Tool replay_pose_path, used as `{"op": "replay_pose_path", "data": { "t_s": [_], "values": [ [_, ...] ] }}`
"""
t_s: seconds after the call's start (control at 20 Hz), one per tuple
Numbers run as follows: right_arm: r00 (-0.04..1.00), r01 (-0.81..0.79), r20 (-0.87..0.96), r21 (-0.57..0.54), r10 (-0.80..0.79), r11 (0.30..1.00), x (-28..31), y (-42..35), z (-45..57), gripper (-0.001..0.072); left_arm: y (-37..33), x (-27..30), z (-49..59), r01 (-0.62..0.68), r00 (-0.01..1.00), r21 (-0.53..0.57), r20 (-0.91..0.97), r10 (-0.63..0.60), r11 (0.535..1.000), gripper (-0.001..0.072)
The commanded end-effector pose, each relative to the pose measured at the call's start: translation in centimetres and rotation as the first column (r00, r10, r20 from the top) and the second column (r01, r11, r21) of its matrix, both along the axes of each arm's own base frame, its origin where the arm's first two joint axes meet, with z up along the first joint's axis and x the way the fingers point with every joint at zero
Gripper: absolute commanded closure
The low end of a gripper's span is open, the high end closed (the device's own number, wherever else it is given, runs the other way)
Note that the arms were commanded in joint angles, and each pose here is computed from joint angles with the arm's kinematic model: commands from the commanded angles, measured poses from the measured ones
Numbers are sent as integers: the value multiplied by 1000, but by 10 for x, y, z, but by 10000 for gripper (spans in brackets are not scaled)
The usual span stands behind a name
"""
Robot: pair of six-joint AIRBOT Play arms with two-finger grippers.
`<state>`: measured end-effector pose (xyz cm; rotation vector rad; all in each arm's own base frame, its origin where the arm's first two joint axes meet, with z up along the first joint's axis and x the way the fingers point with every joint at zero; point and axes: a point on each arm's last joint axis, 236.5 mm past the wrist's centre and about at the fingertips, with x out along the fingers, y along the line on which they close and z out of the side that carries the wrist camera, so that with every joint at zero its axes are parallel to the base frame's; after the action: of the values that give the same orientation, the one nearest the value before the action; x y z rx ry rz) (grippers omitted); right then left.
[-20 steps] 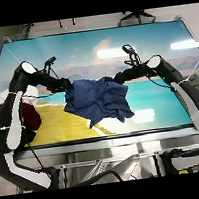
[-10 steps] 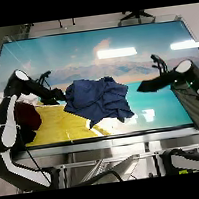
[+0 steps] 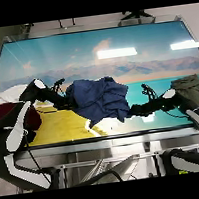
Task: Fold the shirts.
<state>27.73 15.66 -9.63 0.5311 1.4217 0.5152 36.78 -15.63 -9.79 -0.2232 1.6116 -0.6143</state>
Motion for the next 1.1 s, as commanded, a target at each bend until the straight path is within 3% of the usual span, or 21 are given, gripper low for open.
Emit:
{"op": "replay_pose_path", "data": {
  "t_s": [0.0, 0.05, 0.1, 0.15, 0.2, 0.25, 0.3, 0.65, 0.7, 0.75, 1.05],
  "values": [
    [995, 66, 69, 0, -66, 998, 18, 13, -6, 152, -11, 14, 7, 19, 998, 5, 64, -20, 1000, 143],
    [995, 69, 76, 15, -69, 998, 20, 16, -6, 190, -11, 15, 8, 16, 997, 4, 69, -16, 1000, 278],
    [994, 59, 92, 32, -62, 998, 23, 19, -5, 424, -11, 15, 7, 17, 997, 6, 69, -17, 1000, 337],
    [993, 52, 107, 47, -57, 998, 25, 22, -4, 557, -10, 15, 7, 15, 998, 5, 68, -16, 1000, 355],
    [991, 52, 117, 59, -59, 997, 27, 24, -1, 563, -10, 15, 7, 13, 998, 5, 68, -14, 1000, 355],
    [990, 49, 128, 67, -57, 997, 29, 25, 1, 646, -8, 15, 7, 10, 998, 5, 66, -11, 1000, 356],
    [989, 47, 133, 68, -56, 997, 29, 26, 2, 685, -6, 16, 8, 3, 998, 4, 64, -4, 1000, 356],
    [984, 43, 170, 71, -54, 997, 33, 26, 14, 686, 11, 0, 12, 4, 1000, -9, -22, -4, 1000, 357],
    [984, 42, 171, 71, -54, 997, 33, 26, 14, 685, 11, 1, 12, 2, 1000, -8, -19, -2, 1000, 431],
    [984, 43, 170, 71, -54, 997, 33, 26, 14, 685, 11, 1, 12, 5, 1000, -9, -18, -5, 1000, 673],
    [986, 29, 164, 77, -41, 997, 30, 27, 15, 686, 4, 1, 11, 23, 1000, -10, -6, -23, 1000, 688]
  ]
}}
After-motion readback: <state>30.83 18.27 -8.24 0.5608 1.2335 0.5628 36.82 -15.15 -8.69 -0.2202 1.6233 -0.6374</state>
